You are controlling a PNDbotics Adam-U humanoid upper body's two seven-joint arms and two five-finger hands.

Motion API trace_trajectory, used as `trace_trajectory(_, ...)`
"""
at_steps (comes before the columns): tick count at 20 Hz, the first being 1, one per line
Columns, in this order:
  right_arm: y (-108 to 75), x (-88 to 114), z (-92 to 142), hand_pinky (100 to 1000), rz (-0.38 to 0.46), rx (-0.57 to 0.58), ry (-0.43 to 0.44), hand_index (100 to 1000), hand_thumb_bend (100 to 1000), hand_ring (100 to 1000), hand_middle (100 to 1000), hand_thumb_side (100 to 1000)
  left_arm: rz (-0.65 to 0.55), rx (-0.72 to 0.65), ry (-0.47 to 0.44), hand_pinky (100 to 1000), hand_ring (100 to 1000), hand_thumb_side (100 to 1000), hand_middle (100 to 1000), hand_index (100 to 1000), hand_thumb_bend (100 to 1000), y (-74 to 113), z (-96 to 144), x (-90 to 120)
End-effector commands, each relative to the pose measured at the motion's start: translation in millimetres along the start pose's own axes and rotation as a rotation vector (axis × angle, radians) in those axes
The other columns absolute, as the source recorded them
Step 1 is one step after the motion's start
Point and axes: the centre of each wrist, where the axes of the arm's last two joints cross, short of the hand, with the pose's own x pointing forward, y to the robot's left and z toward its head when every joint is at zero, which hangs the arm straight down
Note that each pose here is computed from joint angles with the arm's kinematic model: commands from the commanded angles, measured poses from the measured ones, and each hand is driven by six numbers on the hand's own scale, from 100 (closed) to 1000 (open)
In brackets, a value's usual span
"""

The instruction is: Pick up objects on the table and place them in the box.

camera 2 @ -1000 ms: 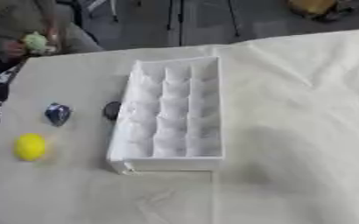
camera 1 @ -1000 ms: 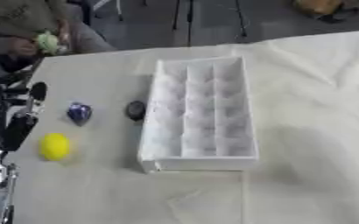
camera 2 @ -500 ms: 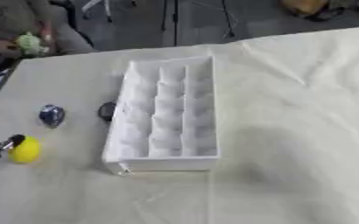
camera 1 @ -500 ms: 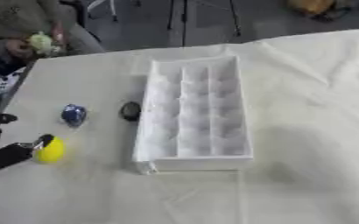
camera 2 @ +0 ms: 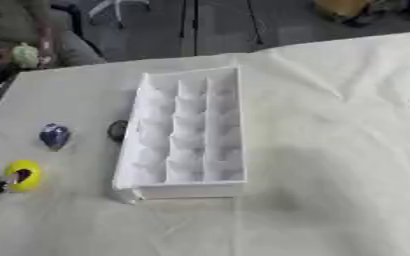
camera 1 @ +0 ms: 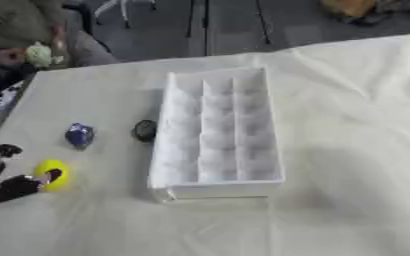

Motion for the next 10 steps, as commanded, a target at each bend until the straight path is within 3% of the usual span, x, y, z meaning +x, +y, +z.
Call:
trace_trajectory(1,-3.4,7.4,-5.4,738,0.007,-0.001,-0.037,877,251,637,697,676,0.003,0.026,-0.016,673,725,639,776,843,783,0.7,-7.7,-1.3)
trace_trajectory(6,-2.9,7.6,-5.7,738,0.004,0.001,-0.04,877,250,637,697,676,0.004,-0.015,-0.023,629,675,618,755,832,780,-10.1,-15.7,0.7)
trace_trajectory(7,-2.9,7.6,-5.8,738,0.004,0.001,-0.041,877,250,637,697,676,0.002,-0.025,-0.023,617,658,579,747,825,829,-11.6,-16.7,0.6)
trace_trajectory(8,-2.9,7.7,-5.9,738,0.004,0.002,-0.041,877,250,637,697,676,-0.001,-0.042,-0.023,614,652,612,746,824,775,-13.5,-17.6,0.3)
trace_trajectory(10,-2.9,7.7,-6.0,738,0.003,0.001,-0.042,877,249,637,697,676,-0.008,-0.068,-0.022,584,607,602,733,813,756,-15.7,-19.0,0.1)
